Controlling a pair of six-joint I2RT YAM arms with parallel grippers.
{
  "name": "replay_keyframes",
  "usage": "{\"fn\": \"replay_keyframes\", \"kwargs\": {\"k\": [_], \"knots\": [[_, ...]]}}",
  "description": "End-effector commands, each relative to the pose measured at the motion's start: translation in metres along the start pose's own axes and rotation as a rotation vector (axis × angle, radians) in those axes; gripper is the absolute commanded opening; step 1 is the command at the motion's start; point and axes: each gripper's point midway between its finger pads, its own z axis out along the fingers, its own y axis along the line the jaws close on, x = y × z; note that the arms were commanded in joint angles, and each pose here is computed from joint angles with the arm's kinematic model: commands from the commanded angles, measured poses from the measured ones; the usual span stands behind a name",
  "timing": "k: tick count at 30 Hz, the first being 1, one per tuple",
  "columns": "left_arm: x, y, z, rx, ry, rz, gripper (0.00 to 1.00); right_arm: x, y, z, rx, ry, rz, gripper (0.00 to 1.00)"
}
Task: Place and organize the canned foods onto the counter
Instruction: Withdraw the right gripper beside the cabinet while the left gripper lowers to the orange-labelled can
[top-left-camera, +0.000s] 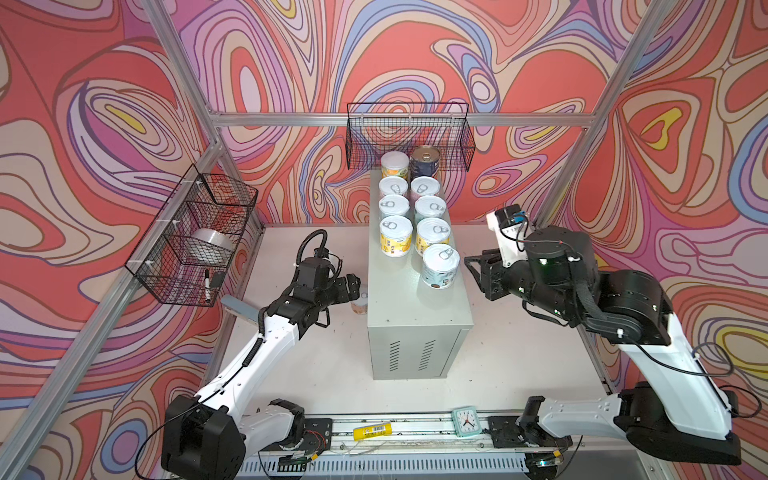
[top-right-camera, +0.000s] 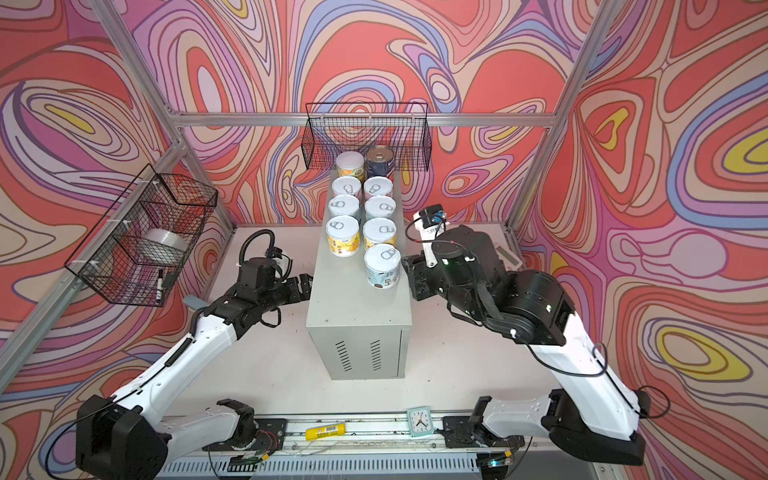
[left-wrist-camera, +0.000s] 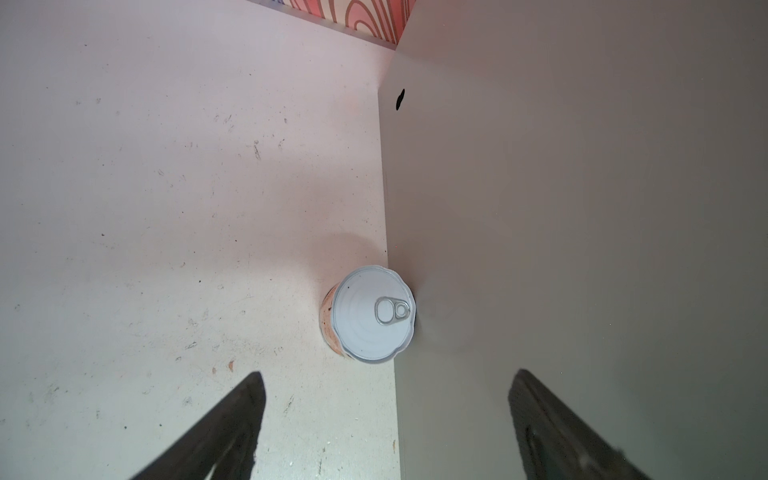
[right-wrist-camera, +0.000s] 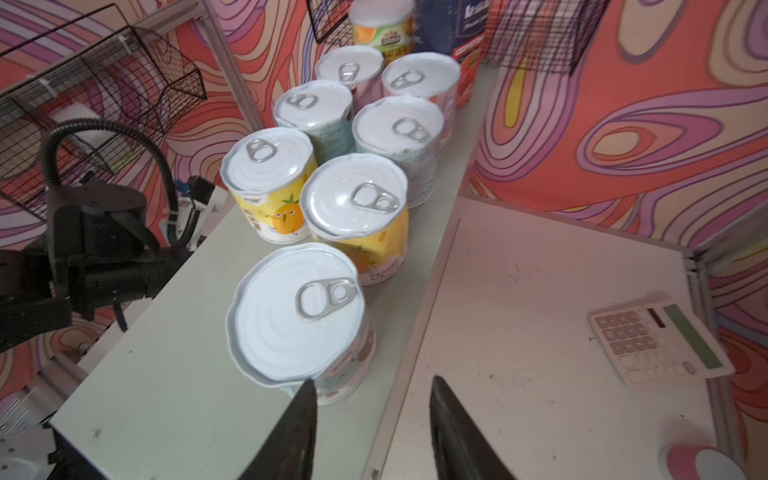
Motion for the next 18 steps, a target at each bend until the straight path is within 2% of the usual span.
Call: {"fn": "replay_keyframes", "kwargs": {"k": [1,8,11,13,18], "knots": [[-0.011,-0.005,-0.004,0.001,-0.019,0.018,0.92,-0.01,-0.036,0.003,0.188,-0.067,0.007,0.45],[-0.008,-0.009,0.004,0.021,-0.006,-0.002,0.92,0.001,-0.134,0.044,0.252,-0.037,0.243,0.49],[-0.009,-0.01,0.008,0.024,-0.008,-0.006,0.92,0.003,-0.176,0.052,0.304,-0.077,0.335,0.52],[-0.008,-0.008,0.011,0.018,-0.008,-0.006,0.92,0.003,-0.195,0.056,0.366,-0.102,0.368,0.56],[-0.002,-0.004,0.022,-0.005,0.019,-0.002,0.92,0.019,-0.223,0.084,0.415,-0.102,0.453,0.66]]}}
